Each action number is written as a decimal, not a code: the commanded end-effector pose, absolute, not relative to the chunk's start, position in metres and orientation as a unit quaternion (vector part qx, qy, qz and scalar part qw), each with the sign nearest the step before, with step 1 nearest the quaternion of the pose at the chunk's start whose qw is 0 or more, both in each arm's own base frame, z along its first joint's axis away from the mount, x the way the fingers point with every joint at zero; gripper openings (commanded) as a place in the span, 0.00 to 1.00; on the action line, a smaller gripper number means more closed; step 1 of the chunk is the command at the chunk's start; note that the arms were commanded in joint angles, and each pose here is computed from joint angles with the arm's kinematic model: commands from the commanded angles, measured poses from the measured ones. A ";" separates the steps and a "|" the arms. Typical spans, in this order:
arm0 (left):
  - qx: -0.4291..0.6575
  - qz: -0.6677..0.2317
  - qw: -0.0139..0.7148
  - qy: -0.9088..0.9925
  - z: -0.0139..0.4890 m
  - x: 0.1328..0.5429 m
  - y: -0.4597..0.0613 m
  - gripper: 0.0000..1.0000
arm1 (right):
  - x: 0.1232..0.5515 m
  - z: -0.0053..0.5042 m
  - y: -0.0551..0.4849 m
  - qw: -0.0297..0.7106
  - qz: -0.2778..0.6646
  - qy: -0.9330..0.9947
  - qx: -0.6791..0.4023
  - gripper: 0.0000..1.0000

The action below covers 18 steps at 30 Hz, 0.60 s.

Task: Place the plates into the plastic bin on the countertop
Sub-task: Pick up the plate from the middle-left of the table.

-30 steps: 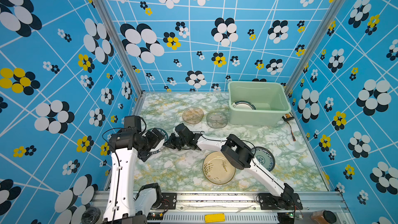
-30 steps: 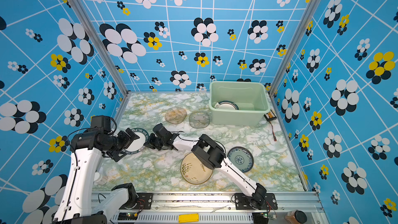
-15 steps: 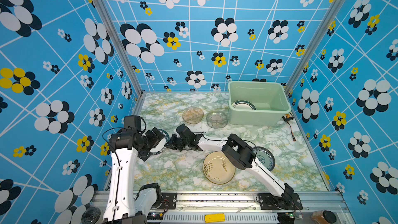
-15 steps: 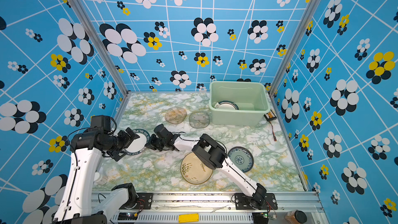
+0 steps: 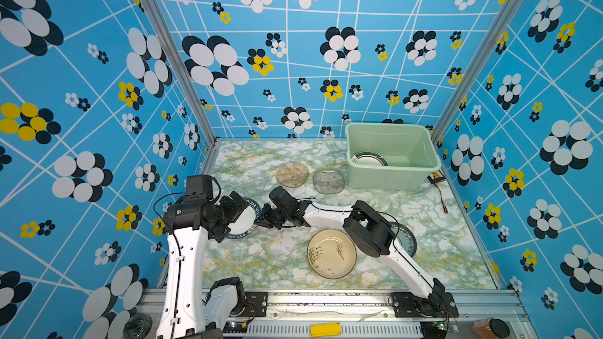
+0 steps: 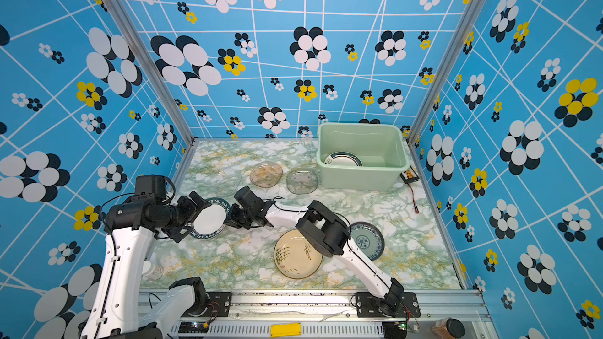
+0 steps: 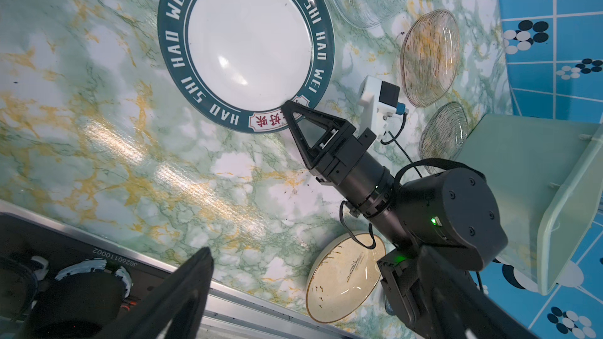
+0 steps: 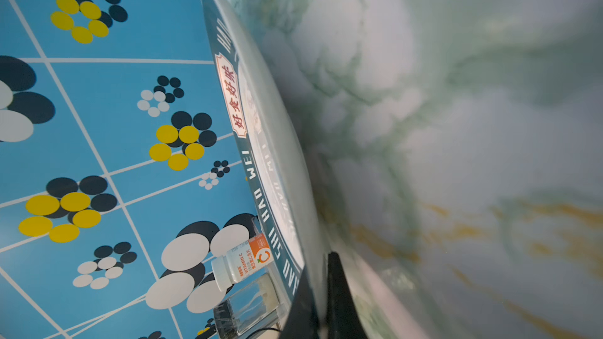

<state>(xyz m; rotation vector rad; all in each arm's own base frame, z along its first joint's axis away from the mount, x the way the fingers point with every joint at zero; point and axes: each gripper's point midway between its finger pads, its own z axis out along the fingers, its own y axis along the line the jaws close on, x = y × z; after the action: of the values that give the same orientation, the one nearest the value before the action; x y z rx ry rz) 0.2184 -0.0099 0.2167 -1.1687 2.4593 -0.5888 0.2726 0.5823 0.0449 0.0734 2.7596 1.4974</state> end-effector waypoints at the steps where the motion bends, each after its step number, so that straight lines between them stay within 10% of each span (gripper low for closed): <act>1: -0.400 -0.233 0.217 0.859 0.240 0.230 -0.011 0.99 | 0.261 0.085 0.571 0.022 0.476 0.879 -0.019 0.00; 18: -0.182 -0.313 0.376 0.853 0.358 0.241 -0.058 0.96 | 0.260 0.181 0.442 0.053 0.444 0.891 -0.077 0.00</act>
<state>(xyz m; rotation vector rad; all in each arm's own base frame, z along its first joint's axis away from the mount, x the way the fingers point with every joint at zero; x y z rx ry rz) 0.2468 -0.0408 0.3263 -0.6818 2.2326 -0.7771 0.2563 0.4654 0.1495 -0.1567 2.7638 1.3273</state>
